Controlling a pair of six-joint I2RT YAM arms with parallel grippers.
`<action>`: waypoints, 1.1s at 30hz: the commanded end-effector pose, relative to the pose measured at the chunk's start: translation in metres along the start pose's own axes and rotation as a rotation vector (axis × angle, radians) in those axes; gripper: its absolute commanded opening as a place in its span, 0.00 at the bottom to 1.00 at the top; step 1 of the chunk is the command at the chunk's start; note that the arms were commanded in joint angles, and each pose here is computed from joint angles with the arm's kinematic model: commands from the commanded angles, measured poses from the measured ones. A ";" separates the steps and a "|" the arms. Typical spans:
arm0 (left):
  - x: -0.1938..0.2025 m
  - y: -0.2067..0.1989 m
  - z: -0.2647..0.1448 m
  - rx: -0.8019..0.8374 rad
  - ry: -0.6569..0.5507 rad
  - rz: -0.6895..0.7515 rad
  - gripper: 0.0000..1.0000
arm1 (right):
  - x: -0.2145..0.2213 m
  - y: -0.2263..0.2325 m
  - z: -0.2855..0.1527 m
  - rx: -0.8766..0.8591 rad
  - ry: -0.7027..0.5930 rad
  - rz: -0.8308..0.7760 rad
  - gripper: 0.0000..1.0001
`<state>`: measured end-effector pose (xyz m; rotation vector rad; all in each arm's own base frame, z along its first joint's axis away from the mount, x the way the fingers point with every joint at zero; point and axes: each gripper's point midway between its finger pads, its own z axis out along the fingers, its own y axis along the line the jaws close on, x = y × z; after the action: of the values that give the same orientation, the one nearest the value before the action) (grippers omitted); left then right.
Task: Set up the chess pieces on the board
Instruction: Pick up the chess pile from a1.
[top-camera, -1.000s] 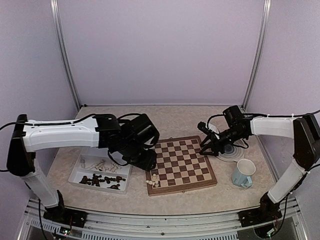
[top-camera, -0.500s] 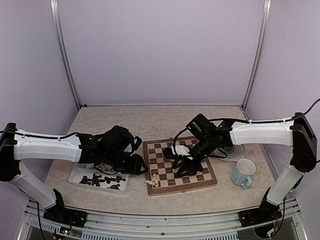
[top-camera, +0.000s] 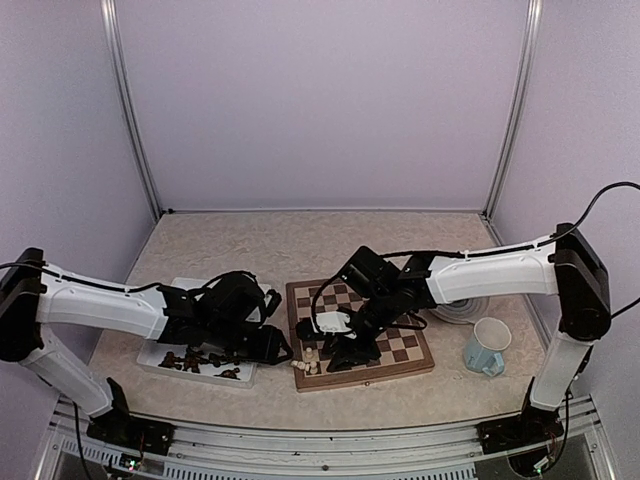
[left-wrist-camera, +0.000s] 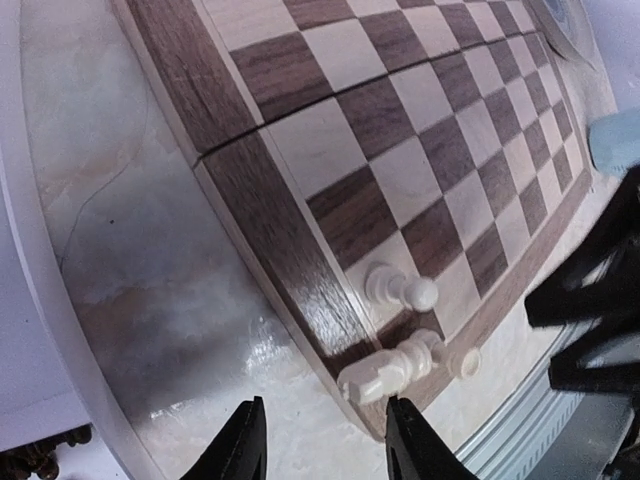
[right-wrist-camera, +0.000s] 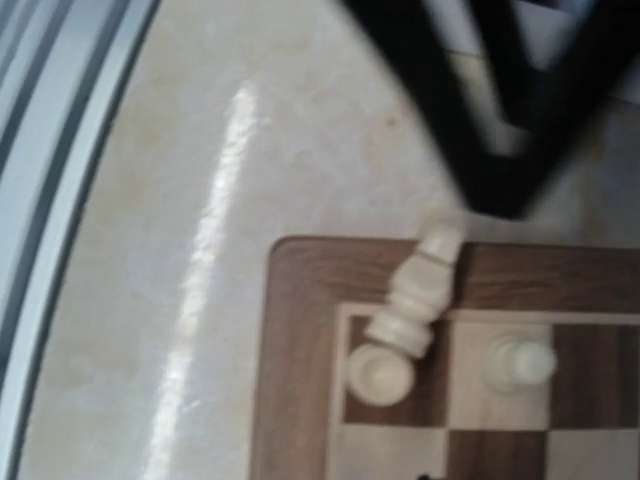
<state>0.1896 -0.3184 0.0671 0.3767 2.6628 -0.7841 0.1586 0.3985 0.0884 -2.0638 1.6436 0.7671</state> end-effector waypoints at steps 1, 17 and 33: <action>-0.008 -0.030 -0.025 0.136 -0.169 0.182 0.44 | -0.009 -0.009 0.010 0.021 -0.001 0.011 0.40; -0.009 -0.024 -0.050 0.197 -0.355 0.188 0.45 | -0.017 -0.007 0.036 -0.016 0.019 0.012 0.36; -0.006 -0.015 -0.048 0.210 -0.364 0.150 0.45 | -0.009 -0.011 0.040 0.031 0.072 0.014 0.24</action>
<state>0.1758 -0.3035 0.1135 0.4542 2.2178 -0.9579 0.1607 0.4328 0.0655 -2.0799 1.6846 0.7020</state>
